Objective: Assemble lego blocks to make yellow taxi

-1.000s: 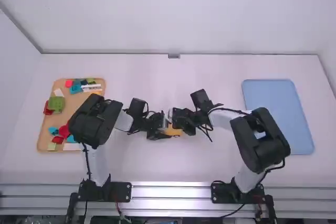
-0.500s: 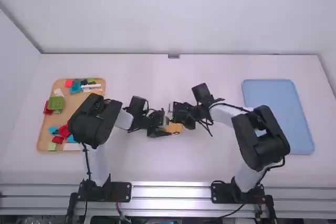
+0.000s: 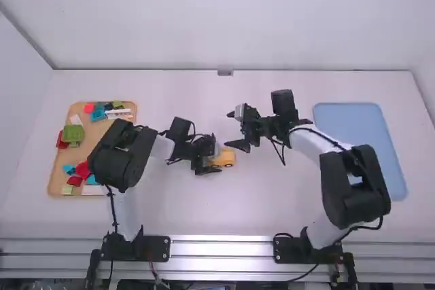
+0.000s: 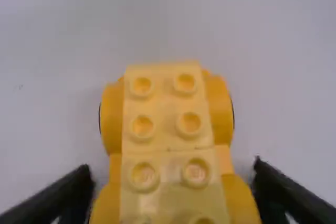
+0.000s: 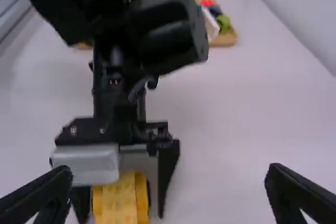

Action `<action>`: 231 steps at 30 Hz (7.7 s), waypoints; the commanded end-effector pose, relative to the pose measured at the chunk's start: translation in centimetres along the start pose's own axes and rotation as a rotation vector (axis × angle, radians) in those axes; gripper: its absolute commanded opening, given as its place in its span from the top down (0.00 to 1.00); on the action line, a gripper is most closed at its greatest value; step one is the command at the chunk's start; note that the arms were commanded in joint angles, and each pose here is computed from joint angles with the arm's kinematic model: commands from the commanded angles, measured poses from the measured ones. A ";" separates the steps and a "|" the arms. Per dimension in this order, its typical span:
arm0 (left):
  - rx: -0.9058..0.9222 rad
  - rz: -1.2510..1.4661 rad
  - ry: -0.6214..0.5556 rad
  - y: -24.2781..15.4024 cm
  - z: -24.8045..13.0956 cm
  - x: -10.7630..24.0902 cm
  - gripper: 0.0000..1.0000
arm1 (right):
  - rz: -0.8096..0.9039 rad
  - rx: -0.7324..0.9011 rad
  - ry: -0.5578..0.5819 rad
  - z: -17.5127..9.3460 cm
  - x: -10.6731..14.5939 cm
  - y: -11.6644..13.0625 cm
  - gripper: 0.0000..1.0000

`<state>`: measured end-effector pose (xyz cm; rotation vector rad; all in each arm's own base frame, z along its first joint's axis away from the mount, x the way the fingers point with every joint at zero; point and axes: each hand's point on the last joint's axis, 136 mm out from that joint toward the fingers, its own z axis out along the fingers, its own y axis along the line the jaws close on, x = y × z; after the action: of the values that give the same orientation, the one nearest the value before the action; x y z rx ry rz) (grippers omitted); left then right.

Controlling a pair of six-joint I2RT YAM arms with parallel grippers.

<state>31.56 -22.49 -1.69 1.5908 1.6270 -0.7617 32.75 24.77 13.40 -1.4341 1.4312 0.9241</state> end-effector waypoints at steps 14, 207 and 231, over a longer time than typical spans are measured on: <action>-0.141 -0.196 0.105 3.4 -8.5 -5.8 0.01 | 0.061 0.139 -0.109 -1.2 -9.9 -2.7 0.02; -1.371 -1.994 0.399 3.2 -15.3 4.7 0.70 | 0.259 0.264 0.266 3.8 -8.8 -10.1 0.02; -0.318 -0.900 0.729 0.4 -10.0 1.2 0.79 | 0.105 0.296 0.025 -6.7 -11.2 -0.9 0.02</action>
<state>32.25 -12.43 2.83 0.3127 3.0185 -0.1706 34.30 22.03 26.54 -1.1660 1.6093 0.6312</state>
